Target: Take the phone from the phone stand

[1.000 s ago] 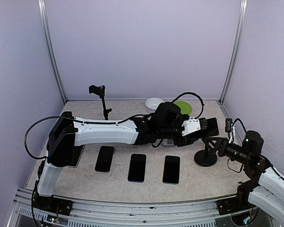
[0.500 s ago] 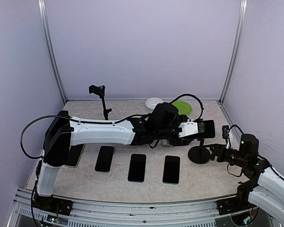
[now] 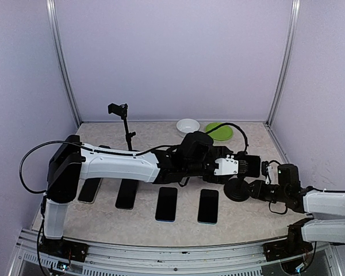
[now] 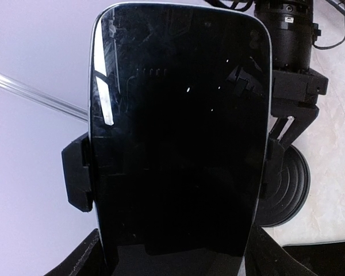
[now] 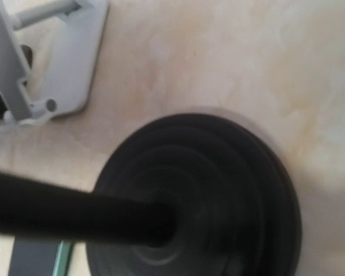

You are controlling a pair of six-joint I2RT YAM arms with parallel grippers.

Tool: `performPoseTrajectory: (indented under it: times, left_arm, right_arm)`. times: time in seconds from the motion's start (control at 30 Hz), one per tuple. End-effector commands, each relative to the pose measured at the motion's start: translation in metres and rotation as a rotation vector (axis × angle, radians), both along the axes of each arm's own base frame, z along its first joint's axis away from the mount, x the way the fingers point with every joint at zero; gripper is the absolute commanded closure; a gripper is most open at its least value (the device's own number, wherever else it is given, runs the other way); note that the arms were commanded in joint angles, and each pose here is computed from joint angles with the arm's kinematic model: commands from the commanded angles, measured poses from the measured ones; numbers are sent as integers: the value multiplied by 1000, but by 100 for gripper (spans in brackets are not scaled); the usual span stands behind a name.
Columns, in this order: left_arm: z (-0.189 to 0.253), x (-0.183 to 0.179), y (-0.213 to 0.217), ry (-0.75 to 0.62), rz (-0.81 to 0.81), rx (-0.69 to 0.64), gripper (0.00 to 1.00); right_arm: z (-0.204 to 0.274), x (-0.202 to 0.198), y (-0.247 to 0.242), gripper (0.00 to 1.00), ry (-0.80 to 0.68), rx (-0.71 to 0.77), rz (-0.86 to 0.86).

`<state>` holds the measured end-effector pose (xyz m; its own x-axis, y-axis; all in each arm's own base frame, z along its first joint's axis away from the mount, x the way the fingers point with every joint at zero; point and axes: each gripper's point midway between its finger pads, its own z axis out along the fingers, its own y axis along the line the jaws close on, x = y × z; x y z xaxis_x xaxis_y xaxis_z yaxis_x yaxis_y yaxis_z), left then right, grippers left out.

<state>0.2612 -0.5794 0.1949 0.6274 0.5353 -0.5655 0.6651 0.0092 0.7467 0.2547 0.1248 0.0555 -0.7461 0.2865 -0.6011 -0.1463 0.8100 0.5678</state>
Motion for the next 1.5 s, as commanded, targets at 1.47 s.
performPoseTrajectory:
  times: [1.47]
  left_arm:
    - [60, -20, -18, 1029, 249, -617, 71]
  right_arm:
    - [-33, 7, 16, 73, 119, -7, 35]
